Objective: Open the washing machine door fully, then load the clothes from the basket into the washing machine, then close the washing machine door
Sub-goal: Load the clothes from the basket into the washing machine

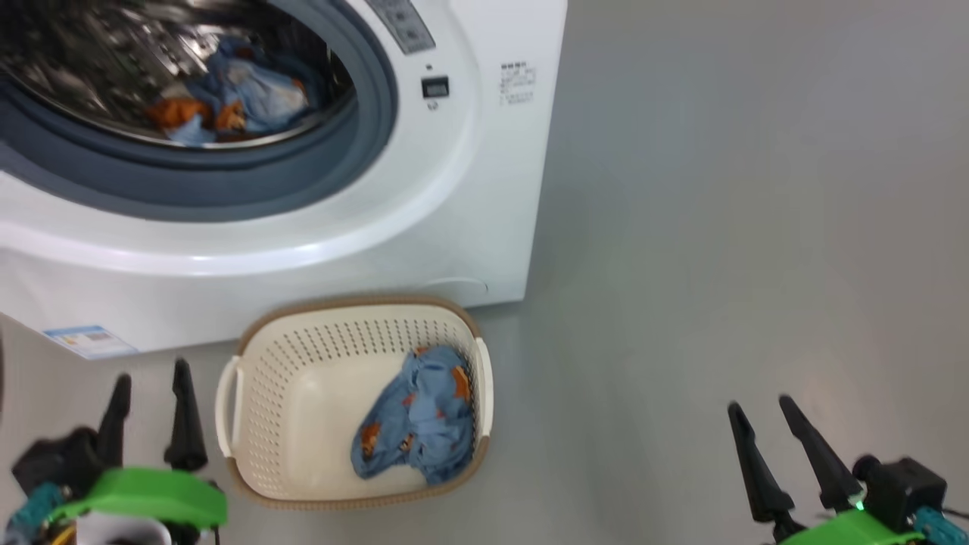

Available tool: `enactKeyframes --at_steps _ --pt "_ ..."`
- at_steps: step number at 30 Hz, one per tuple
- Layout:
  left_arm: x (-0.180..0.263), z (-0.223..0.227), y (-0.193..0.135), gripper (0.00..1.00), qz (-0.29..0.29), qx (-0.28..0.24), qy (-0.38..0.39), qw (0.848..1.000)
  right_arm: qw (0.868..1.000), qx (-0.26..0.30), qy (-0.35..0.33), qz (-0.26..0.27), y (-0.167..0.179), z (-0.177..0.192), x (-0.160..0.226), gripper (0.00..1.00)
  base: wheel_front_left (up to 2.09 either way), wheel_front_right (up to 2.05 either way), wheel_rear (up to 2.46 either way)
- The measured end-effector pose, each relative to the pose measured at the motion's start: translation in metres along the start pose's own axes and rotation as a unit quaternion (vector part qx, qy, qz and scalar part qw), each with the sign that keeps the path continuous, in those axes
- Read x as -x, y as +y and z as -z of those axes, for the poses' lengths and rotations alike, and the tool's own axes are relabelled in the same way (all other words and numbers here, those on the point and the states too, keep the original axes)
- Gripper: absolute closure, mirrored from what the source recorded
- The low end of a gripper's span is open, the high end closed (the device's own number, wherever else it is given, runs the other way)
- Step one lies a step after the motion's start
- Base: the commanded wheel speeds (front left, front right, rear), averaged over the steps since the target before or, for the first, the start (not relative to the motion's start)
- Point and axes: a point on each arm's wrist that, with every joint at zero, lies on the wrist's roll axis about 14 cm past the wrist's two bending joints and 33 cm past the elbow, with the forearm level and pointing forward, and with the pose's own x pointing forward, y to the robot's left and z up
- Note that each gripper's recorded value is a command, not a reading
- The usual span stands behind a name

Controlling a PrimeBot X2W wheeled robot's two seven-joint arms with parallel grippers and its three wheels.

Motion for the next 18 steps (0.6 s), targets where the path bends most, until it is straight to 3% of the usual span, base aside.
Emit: enactKeyframes --at_steps 18 --pt "0.075 -0.015 0.022 0.00 -0.032 -0.019 -0.020 0.999 1.000 -0.002 -0.015 0.005 -0.003 -0.010 0.036 0.00 0.00 0.00 0.00"
